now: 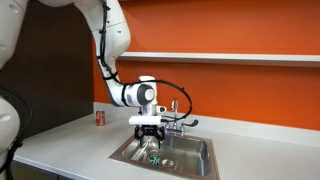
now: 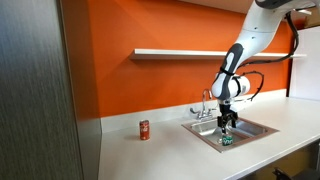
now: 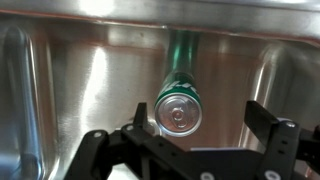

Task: Move the green can to the left counter

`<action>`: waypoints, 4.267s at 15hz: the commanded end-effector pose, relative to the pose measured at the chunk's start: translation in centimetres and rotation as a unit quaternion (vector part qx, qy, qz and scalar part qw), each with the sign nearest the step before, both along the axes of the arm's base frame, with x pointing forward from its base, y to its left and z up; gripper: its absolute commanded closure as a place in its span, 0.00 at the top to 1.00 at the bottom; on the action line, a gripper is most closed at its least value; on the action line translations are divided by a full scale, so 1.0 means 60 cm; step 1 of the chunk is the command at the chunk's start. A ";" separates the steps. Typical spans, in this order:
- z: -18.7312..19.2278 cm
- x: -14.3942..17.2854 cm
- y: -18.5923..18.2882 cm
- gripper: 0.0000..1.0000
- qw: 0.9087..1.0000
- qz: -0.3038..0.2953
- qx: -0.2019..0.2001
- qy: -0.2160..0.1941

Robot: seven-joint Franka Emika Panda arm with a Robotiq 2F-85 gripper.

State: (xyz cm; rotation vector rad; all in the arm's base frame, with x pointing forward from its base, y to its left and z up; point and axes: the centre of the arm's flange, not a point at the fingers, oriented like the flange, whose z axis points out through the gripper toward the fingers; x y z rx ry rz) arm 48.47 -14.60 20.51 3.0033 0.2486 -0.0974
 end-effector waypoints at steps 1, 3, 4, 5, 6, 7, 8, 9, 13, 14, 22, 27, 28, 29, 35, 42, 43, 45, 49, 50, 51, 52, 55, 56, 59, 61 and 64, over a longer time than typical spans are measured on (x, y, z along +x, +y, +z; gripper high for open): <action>-0.027 0.040 -0.020 1.00 1.000 -0.012 -0.005 -0.002; -0.037 0.050 -0.026 1.00 1.000 -0.015 -0.007 0.001; -0.042 0.055 -0.029 1.00 1.000 -0.016 -0.008 0.003; -0.047 0.059 -0.030 1.00 1.000 -0.017 -0.008 0.006; -0.051 0.062 -0.032 1.00 1.000 -0.018 -0.009 0.006; -0.054 0.065 -0.033 1.00 1.000 -0.018 -0.009 0.007; -0.057 0.067 -0.034 1.00 1.000 -0.020 -0.009 0.009; -0.060 0.069 -0.035 1.00 1.000 -0.021 -0.010 0.012; -0.074 0.068 -0.035 1.00 0.999 -0.024 -0.012 0.021; -0.077 0.067 -0.034 1.00 0.999 -0.024 -0.012 0.024; -0.092 0.058 -0.027 1.00 0.999 -0.024 -0.009 0.032; -0.096 0.054 -0.026 1.00 0.999 -0.027 -0.010 0.034; -0.097 0.054 -0.026 1.00 0.999 -0.027 -0.010 0.035; -0.097 0.054 -0.025 1.00 0.999 -0.027 -0.009 0.035; -0.102 0.052 -0.023 0.74 0.999 -0.029 -0.011 0.039; -0.113 0.048 -0.017 0.40 0.999 -0.029 -0.004 0.042; -0.112 0.048 -0.016 0.40 0.999 -0.030 -0.003 0.042; -0.108 0.049 -0.017 0.40 0.999 -0.034 -0.006 0.040; -0.086 0.050 -0.017 0.40 0.998 -0.048 -0.017 0.039; -0.079 0.050 -0.017 0.40 0.998 -0.054 -0.021 0.039; -0.073 0.051 -0.017 0.40 0.997 -0.058 -0.025 0.039; -0.066 0.051 -0.018 0.40 0.997 -0.062 -0.028 0.038; -0.036 0.055 -0.015 0.40 0.996 -0.070 -0.036 0.032; -0.025 0.058 -0.013 0.40 0.996 -0.070 -0.038 0.030; 0.011 0.063 -0.002 0.40 0.996 -0.070 -0.043 0.025; 0.041 0.065 0.007 0.40 0.996 -0.068 -0.049 0.022; 0.085 0.067 0.018 0.40 0.996 -0.065 -0.055 0.018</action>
